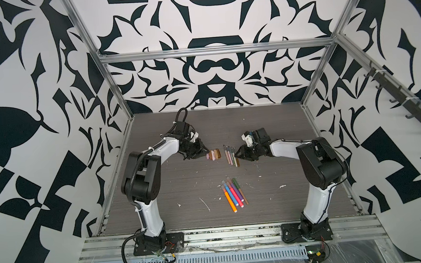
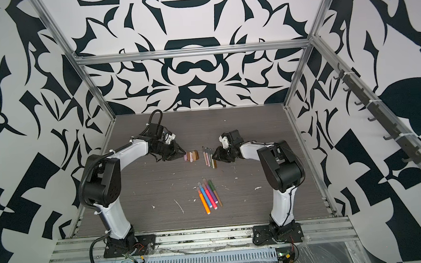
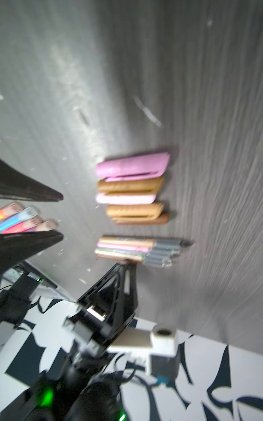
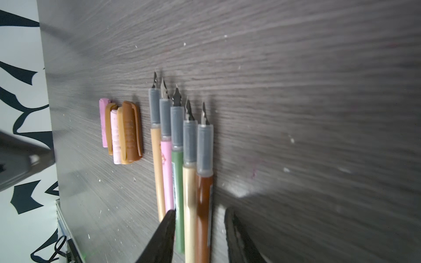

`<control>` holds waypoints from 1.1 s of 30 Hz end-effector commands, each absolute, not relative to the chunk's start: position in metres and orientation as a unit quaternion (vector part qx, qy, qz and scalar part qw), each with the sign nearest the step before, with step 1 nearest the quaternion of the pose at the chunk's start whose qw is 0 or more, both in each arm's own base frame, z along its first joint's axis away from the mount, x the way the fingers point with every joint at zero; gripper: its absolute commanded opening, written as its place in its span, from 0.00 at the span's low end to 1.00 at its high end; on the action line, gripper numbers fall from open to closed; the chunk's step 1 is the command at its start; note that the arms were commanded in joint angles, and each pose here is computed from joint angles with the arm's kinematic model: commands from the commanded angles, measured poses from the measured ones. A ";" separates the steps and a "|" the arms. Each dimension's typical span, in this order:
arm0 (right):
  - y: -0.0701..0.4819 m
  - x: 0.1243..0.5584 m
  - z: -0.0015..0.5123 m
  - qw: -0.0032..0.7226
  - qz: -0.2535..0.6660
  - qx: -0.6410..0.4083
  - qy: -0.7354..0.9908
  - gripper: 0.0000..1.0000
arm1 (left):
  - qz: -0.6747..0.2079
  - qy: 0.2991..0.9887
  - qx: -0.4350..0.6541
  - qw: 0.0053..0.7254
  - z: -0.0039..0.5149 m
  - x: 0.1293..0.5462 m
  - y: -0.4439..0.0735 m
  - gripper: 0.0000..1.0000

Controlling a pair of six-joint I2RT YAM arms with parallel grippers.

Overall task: Open the pen caps
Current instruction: 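Lay the pink cap by the caps and brown pen by the pens, opening both grippers, then move the open right gripper over the marker cluster while the left gripper draws back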

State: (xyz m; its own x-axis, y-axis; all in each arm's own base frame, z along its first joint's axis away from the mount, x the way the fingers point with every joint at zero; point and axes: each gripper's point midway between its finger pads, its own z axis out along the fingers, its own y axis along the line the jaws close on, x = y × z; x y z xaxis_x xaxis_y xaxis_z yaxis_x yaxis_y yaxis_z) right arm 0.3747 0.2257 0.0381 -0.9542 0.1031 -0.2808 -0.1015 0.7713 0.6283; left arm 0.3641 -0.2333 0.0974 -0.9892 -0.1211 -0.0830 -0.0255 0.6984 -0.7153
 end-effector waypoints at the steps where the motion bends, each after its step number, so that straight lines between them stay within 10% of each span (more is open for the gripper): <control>1: 0.218 0.370 0.070 0.180 0.328 -0.013 0.927 0.39 | -0.409 0.910 -0.031 0.065 0.120 0.345 -0.234 0.26; 18: 0.211 0.167 0.057 0.184 0.225 -0.067 0.955 0.34 | -0.455 0.880 -0.034 0.132 0.158 0.296 -0.237 0.26; 33: 0.217 0.159 0.032 0.173 0.158 -0.085 0.968 0.30 | -0.456 0.882 -0.029 0.112 0.147 0.290 -0.247 0.26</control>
State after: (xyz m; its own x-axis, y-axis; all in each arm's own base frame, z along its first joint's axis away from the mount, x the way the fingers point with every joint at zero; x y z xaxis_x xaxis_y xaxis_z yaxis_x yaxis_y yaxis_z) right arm 0.1456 0.2088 0.0188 -0.9397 -0.1300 -0.3165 -0.2243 0.9325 0.2831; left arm 0.2898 -0.2451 0.1536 -0.9714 -0.1555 -0.1794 0.0572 0.5802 -0.8125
